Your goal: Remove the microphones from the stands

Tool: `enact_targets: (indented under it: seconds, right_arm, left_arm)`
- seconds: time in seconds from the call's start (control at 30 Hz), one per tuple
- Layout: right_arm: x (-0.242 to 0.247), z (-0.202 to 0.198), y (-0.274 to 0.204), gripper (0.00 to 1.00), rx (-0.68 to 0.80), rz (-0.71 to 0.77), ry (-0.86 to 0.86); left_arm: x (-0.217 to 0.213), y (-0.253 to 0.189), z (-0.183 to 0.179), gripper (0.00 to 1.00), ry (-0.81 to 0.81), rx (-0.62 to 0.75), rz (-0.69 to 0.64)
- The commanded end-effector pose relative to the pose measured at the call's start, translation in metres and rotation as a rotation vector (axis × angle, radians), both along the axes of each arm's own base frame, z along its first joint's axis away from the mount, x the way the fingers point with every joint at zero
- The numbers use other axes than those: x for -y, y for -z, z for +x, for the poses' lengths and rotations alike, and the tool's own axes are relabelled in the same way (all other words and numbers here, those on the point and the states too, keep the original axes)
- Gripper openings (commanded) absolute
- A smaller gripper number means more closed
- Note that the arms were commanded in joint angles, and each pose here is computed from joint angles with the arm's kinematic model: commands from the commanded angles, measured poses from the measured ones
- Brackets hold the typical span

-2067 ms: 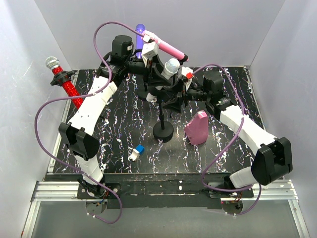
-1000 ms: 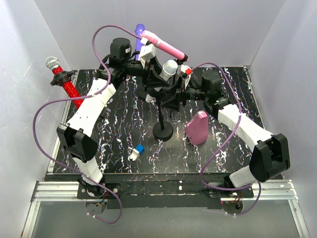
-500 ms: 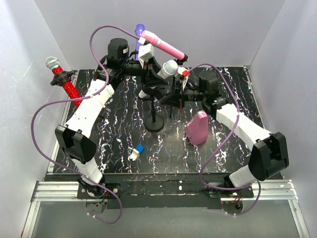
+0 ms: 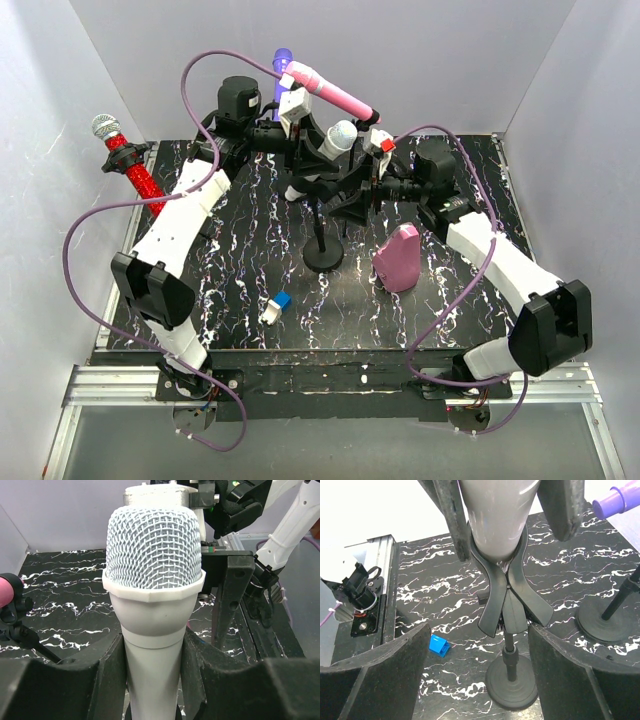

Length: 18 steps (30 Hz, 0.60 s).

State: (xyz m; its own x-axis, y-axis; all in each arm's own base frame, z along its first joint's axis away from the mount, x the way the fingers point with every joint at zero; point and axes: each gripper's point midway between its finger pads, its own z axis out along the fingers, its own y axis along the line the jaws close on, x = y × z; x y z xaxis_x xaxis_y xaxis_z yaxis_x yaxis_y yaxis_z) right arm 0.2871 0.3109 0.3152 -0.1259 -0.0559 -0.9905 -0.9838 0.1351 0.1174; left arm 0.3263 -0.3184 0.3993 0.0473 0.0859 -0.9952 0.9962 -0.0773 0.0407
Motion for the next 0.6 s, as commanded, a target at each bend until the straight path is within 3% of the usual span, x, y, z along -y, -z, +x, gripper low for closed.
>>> enact_targets:
  seconds: [0.0, 0.33, 0.57]
  right_arm:
    - [-0.002, 0.002, -0.03, 0.86, 0.114, 0.04, -0.022]
    - [-0.004, 0.034, -0.039, 0.85, 0.171, 0.041, 0.055]
    - [0.012, 0.019, -0.053, 0.86, 0.27, 0.018, 0.092]
  left_arm:
    - [-0.006, -0.028, -0.02, 0.0, 0.053, 0.081, -0.048]
    - [-0.007, -0.028, -0.019, 0.0, 0.046, 0.065, -0.037]
    - [-0.01, -0.025, -0.01, 0.0, -0.002, 0.085, -0.026]
